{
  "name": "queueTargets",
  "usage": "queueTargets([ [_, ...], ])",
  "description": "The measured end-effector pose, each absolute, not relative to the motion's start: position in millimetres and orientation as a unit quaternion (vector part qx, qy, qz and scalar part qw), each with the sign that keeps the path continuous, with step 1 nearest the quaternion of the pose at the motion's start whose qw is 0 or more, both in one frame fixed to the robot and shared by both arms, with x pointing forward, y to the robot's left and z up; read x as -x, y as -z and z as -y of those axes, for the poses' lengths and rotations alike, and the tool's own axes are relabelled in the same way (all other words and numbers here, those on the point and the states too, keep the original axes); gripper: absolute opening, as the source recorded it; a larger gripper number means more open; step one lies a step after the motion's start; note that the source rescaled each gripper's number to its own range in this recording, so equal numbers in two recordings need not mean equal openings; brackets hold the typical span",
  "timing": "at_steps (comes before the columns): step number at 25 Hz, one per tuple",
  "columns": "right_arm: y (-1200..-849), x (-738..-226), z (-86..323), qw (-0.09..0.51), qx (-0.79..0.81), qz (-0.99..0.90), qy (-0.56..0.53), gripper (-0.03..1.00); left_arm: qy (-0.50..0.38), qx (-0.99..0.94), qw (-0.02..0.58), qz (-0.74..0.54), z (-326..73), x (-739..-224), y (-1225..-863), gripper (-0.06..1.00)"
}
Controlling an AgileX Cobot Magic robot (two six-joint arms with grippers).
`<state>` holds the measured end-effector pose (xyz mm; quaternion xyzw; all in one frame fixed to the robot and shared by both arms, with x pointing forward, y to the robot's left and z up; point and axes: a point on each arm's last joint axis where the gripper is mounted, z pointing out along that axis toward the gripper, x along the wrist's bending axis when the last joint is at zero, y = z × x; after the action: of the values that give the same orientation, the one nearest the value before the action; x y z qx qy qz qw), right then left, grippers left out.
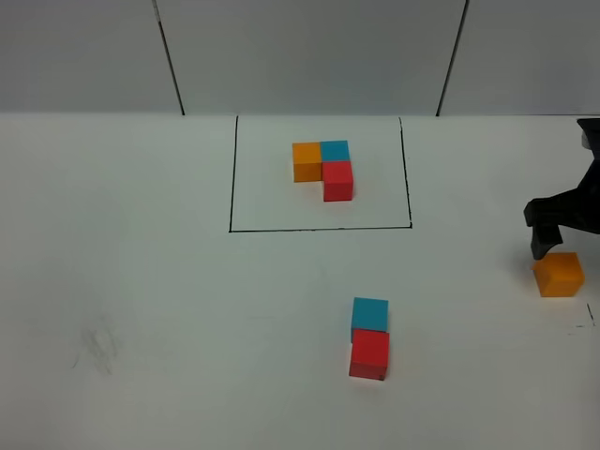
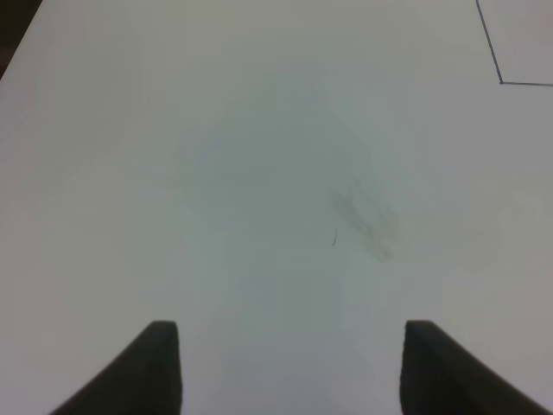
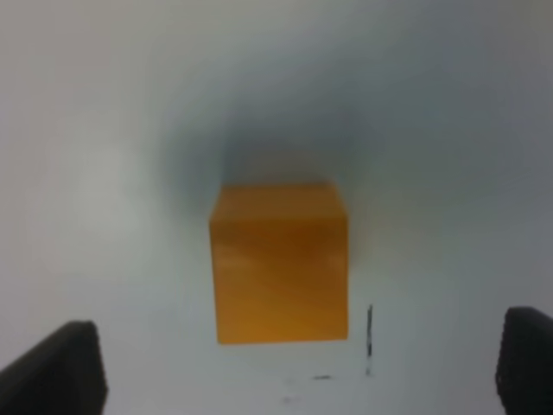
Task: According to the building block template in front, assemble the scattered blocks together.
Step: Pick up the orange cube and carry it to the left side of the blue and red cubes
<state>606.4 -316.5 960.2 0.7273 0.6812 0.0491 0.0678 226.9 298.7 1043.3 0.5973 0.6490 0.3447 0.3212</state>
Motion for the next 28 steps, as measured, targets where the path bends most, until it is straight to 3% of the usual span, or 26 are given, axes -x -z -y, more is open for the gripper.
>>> queueTargets([
  [20,-906.6,-620.5,316.0,0.046,-0.731,-0.68,-0.037,0.83,-0.344,-0.597,0.322,-0.65,-298.7,-226.9,-1043.3,0.22],
  [24,-905.6,-620.6,316.0,0.046,-0.729,-0.682,-0.037,0.64,-0.344,-0.597,0.322,-0.65,-298.7,-226.9,-1043.3,0.22],
  [28,-905.6,-620.6,316.0,0.046,-0.729,-0.682,-0.037,0.26,-0.344,-0.597,0.322,-0.65,-298.7,-226.9,-1043.3,0.22],
])
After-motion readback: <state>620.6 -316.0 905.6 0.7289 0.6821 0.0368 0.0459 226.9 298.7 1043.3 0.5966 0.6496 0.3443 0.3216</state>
